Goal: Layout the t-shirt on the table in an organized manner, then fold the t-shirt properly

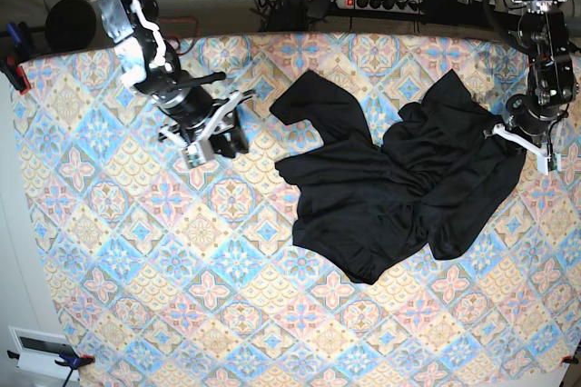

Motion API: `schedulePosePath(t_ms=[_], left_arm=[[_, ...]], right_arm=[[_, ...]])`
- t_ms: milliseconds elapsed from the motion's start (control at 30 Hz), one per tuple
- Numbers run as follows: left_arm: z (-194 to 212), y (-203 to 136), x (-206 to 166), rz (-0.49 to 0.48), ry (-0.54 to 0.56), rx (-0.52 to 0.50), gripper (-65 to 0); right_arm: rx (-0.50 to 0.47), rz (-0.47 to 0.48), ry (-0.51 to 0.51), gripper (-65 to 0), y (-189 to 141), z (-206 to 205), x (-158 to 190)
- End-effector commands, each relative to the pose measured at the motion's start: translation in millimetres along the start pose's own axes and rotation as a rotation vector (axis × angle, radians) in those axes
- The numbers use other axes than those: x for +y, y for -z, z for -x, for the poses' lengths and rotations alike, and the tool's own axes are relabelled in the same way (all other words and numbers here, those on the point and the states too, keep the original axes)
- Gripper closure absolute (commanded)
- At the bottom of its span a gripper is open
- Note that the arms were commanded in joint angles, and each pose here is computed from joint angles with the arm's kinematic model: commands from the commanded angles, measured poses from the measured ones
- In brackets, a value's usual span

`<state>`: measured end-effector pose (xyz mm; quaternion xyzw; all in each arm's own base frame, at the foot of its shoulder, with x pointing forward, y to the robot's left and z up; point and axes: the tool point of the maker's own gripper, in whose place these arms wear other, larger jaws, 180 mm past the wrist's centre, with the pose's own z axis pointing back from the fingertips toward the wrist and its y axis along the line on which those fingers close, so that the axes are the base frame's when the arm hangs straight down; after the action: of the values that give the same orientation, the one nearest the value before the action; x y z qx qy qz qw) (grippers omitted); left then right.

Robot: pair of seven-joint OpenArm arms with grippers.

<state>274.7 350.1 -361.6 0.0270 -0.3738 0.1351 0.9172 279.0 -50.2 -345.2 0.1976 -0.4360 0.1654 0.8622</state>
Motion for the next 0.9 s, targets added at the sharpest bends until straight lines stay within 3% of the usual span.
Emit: schedulePosePath(t_ms=[0, 200, 467, 600, 867], left_arm=[[-13.6, -5.5, 4.6, -0.01, 0.022, -0.038, -9.7], [18.8, -9.6, 11.1, -0.017, 0.023, 0.032, -23.2], [43.1, -15.4, -2.3, 0.083, -0.102, 0.092, -23.8], [51.0, -16.6, -2.8, 0.086, -0.112, 0.108, -23.8], [56.8, -15.7, -7.9, 0.095, -0.132, 0.113, -23.8]], right_arm=[[-0.061, -0.021, -0.031, -15.2, 2.4, -21.7, 4.2], [-0.072, -0.054, -0.138, -15.5, 39.4, -54.9, 4.7], [-0.016, -0.01, -0.107, -18.2, 96.2, -72.8, -13.5], [0.034, 0.004, -0.068, -21.8, 119.1, -71.5, -16.0], [0.114, 0.004, -0.003, -22.1, 149.3, -55.2, -7.2]])
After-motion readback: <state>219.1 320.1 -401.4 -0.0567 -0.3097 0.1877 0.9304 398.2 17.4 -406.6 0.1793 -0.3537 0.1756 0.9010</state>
